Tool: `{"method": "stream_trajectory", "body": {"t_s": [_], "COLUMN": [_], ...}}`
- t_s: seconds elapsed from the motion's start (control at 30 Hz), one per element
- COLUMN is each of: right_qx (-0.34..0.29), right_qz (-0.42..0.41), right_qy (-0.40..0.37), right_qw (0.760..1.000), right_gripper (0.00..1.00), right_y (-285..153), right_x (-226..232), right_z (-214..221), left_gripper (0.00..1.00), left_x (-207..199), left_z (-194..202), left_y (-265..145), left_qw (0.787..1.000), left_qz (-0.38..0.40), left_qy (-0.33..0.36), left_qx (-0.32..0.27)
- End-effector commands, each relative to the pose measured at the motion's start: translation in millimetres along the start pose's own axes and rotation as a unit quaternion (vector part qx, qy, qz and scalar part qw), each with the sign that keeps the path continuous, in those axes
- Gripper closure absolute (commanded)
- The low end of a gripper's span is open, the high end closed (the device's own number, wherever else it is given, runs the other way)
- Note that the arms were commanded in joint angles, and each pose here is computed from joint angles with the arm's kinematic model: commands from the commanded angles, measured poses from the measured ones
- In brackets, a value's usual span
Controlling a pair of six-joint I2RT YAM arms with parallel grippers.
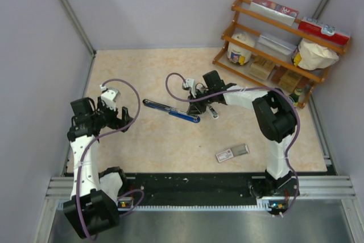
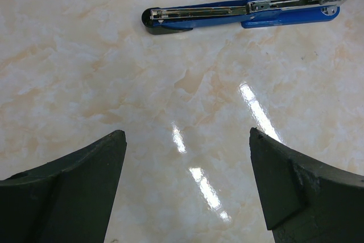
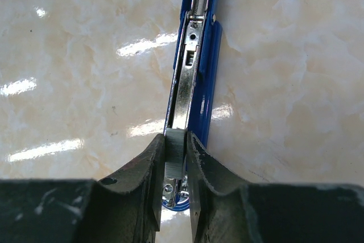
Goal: Load the staples into the stapler
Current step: Install the staple into the stapler.
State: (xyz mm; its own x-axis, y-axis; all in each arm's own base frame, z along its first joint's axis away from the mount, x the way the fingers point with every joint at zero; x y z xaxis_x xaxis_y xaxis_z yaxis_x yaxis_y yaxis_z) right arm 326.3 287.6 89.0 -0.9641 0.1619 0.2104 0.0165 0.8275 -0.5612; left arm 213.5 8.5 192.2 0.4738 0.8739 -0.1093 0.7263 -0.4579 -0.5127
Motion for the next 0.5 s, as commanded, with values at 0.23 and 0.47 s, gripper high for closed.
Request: {"method": "stream_trajectory", "body": {"t_s": [0.23,0.47], "right_qx": [-0.014,-0.015], "right_qz": [0.0,0.002], "right_qy": [-0.02,-0.023], "right_qw": [1.0,1.0], "right_gripper": [0.77,0.78], "right_y": [-1.9,-2.6], "right_x": [-2.9,-3.1], "right_z": [-14.5,-15.7], "left_gripper": [0.07,0.07], "left_x": [1.4,1.9], "left_z": [-3.1,-3.3], "left_y": [-1.0,-1.2], "left_qw": [1.0,1.0], "left_qz": [-0.002,-0.003], "left_qy": [0.011,0.011], "left_qx": [-0.011,-0.011]}}
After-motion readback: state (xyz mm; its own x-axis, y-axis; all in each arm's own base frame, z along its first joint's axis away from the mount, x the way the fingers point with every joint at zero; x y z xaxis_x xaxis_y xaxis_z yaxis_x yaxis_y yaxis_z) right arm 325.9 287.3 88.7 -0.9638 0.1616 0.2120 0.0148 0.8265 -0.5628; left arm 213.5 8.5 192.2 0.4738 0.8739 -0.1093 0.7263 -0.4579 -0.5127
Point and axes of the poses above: each gripper's point midway between its finger pads, its own y axis out along the fingers, its own x axis along the line the jaws close on, z = x × y, the point moved 6 cm from there along -y, back along the fingers, and after that the axes turned 1 degree about -y, right-handed, at the moved point
